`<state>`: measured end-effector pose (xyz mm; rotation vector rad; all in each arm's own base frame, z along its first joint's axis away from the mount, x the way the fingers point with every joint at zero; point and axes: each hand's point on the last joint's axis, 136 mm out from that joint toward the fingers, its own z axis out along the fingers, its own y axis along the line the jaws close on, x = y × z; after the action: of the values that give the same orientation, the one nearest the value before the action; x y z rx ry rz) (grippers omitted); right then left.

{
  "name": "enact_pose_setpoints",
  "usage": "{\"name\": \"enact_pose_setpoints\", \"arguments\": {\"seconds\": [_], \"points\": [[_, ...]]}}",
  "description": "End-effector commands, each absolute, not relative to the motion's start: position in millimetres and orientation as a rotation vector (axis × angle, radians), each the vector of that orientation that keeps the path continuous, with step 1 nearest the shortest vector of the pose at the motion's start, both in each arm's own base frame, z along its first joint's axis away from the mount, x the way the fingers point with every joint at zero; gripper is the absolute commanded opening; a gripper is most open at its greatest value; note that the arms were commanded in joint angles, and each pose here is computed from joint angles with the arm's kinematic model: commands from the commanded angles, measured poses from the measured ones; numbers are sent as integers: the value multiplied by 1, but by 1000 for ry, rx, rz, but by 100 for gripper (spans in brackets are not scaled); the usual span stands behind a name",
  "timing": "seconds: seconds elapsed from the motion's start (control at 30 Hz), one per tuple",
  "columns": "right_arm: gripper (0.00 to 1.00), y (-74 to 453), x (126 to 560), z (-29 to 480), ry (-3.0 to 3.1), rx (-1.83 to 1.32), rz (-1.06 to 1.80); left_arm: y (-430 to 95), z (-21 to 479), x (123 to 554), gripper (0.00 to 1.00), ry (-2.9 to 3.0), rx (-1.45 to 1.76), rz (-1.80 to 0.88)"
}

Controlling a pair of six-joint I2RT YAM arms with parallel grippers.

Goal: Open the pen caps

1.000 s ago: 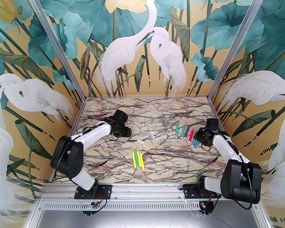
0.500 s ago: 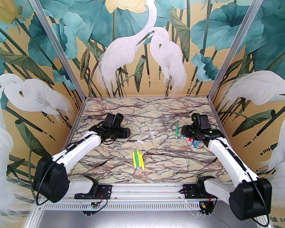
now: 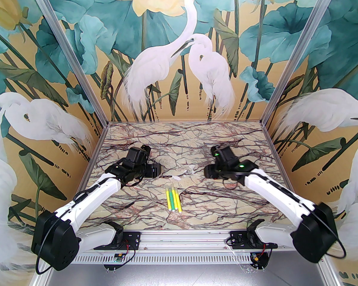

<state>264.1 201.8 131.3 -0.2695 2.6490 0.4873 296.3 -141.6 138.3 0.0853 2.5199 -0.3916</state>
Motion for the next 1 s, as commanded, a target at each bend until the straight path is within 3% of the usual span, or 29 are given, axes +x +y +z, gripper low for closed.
{"name": "enact_pose_setpoints", "arguments": {"seconds": [0.0, 0.43, 0.97], "points": [[48, 225, 265, 134, 2636, -323, 501, -136, 141, 295, 79, 2498, 50, -368], [47, 307, 231, 99, 2700, -540, 610, -126, 143, 293, 89, 2464, 11, -327], [45, 330, 201, 54, 2814, -605, 445, -123, 140, 291, 92, 2464, -1, -317]]}}
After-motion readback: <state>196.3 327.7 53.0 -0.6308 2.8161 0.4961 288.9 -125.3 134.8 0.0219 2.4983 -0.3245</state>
